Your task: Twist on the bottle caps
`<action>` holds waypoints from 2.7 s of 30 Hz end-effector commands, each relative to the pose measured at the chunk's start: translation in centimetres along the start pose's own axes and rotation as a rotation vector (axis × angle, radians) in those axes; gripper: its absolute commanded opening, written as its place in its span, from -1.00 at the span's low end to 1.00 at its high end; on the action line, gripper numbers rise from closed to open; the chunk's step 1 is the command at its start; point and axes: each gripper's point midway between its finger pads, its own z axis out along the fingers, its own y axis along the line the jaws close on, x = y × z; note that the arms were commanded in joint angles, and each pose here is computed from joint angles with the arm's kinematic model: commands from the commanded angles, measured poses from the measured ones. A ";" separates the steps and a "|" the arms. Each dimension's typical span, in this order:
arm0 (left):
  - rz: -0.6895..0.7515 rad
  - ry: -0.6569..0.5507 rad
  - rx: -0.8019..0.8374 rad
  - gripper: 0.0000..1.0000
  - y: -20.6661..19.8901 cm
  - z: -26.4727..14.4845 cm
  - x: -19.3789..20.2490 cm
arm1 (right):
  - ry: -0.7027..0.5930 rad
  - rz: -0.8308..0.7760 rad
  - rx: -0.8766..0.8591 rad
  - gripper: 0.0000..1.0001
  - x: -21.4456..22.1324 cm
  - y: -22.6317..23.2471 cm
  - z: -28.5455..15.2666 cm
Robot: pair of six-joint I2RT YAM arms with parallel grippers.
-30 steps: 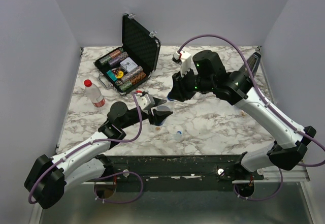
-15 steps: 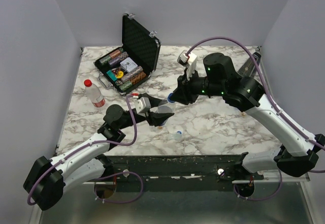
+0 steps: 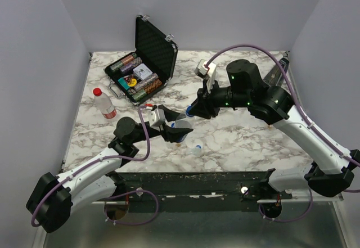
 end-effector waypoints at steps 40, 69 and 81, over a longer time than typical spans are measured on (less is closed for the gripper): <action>0.003 -0.134 0.292 -1.00 -4.7 -0.3 -3.9 | 0.048 -0.303 -0.481 -0.82 5.0 4.7 -1.3; 0.135 -0.219 0.086 -1.00 -2.4 -1.6 -5.6 | -0.043 -0.203 -0.362 -0.91 3.7 1.8 1.2; 0.258 -0.150 -0.141 -1.00 1.8 -1.8 -6.3 | 0.022 -0.118 -0.280 -0.91 3.9 0.3 2.2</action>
